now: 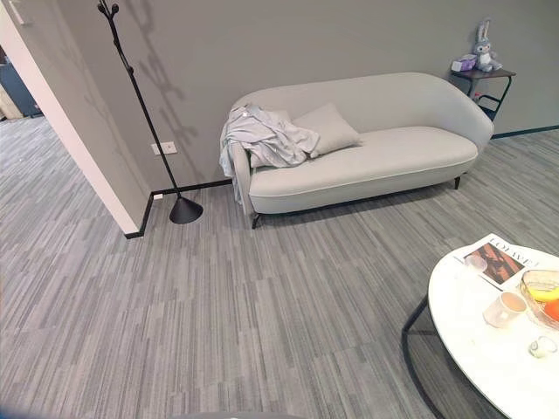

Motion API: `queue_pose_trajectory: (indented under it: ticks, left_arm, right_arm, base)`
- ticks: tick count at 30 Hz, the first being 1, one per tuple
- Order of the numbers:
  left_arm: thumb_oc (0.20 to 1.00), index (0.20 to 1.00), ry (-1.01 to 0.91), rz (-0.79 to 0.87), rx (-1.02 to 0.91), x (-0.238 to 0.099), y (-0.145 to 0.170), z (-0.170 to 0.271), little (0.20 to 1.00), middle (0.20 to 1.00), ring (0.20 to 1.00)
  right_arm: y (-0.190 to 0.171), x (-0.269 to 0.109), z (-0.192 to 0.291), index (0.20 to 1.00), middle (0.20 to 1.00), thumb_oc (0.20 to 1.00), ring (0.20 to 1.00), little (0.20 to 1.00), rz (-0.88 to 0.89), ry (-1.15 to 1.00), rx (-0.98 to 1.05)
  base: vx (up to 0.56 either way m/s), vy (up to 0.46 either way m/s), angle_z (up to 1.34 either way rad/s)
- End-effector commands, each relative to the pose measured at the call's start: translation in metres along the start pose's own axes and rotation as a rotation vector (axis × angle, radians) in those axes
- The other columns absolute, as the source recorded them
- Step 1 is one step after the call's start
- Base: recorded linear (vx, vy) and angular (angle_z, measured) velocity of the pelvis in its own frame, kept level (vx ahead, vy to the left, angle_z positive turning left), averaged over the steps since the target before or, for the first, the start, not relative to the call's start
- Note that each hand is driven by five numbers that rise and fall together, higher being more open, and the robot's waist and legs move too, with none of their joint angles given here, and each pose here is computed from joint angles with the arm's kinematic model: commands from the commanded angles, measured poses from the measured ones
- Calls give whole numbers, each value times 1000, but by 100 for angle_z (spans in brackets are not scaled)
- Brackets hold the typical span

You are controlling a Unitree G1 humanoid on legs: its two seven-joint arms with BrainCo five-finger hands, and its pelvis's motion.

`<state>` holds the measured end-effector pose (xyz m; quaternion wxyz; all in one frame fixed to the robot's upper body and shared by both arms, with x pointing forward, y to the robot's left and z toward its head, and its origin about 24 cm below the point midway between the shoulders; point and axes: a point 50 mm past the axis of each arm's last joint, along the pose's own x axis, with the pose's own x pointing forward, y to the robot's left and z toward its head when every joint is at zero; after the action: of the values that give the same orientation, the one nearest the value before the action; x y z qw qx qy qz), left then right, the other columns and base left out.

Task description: Hang the clothes on the sofa on the clothes rack.

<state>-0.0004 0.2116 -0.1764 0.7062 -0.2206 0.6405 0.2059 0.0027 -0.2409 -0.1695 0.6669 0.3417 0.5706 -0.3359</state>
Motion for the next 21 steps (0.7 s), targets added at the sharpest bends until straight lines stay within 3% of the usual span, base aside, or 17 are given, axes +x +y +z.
queue_pose_trajectory:
  ticks: [1, 21]
  left_arm:
    - [1000, 1000, 13, 11, 43, -1, 4, 3, 1000, 1000, 1000]
    - [1000, 1000, 14, 18, 100, -2, 5, 5, 1000, 1000, 1000]
  right_arm:
    - [20, 3, -10, 1000, 1000, 1000, 1000, 1000, 32, 54, 1]
    - [20, 4, -12, 1000, 1000, 1000, 1000, 1000, 45, 76, -185]
  base:
    - [0, 0, 0]
    - [6, -9, 0]
